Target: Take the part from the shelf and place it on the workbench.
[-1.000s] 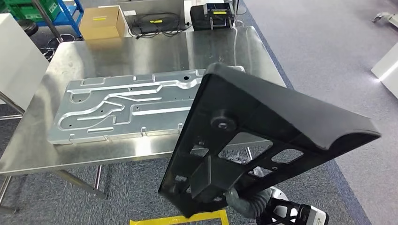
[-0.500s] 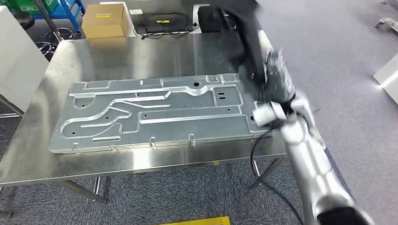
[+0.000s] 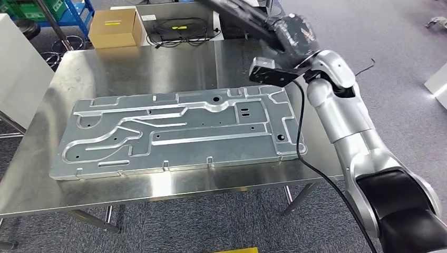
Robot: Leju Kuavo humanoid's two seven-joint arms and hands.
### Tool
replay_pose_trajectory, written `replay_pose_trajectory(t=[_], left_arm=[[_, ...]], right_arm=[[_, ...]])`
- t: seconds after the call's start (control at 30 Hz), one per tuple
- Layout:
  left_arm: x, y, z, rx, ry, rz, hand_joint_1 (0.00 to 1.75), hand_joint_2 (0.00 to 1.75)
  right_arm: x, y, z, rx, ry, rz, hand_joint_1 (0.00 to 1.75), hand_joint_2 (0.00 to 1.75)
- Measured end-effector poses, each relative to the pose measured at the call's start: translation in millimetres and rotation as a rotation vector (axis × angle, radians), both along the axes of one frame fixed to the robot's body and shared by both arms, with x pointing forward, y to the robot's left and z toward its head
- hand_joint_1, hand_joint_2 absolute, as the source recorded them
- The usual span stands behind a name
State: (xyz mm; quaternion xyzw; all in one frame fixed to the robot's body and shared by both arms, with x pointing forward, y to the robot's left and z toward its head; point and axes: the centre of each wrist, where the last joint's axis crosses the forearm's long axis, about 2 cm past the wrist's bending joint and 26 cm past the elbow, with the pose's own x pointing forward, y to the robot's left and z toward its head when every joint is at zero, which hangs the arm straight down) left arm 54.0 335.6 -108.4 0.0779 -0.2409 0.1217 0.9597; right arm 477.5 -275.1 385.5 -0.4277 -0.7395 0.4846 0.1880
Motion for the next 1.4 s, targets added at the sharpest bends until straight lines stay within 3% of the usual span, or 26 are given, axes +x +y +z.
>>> replay_pose_trajectory(t=[0.17, 0.33, 0.43, 0.53, 0.67, 0.77, 0.9, 1.1, 1.4], left_arm=[[2.6, 0, 0.3, -0.013, -0.028, -0.009, 0.00, 0.00], [3.3, 0, 0.4, -0.015, -0.044, -0.006, 0.00, 0.00], [0.9, 0, 0.1, -0.016, -0.045, -0.001, 0.00, 0.00], [-0.4, -1, -0.1, -0.019, -0.046, 0.001, 0.00, 0.00], [0.1, -2, -0.2, -0.033, -0.072, 0.005, 0.00, 1.75], [-0.6, -2, -0.2, -0.035, -0.087, 0.007, 0.00, 1.75], [-1.9, -1, -0.4, -0.019, -0.092, 0.005, 0.00, 0.00], [-3.0, 1, -0.4, 0.000, -0.093, 0.000, 0.00, 0.00], [-3.6, 1, -0.4, 0.002, -0.091, 0.000, 0.00, 0.00]], right_arm=[[13, 36, -70, -0.352, 0.253, -0.059, 1.75, 1.75], [1, 73, -130, -0.528, 0.421, -0.020, 1.75, 1.75], [-5, 85, -146, -0.572, 0.469, -0.015, 1.75, 1.75], [-5, 92, -145, -0.588, 0.471, -0.014, 1.75, 1.75], [-6, 99, -145, -0.585, 0.459, -0.024, 0.00, 0.00], [-6, 103, -144, -0.574, 0.442, -0.030, 0.00, 0.00], [-8, 107, -148, -0.550, 0.428, -0.021, 0.00, 0.00], [-10, 111, -146, -0.399, 0.385, 0.067, 0.00, 0.00], [-12, 111, -149, -0.340, 0.393, 0.088, 0.00, 0.00]])
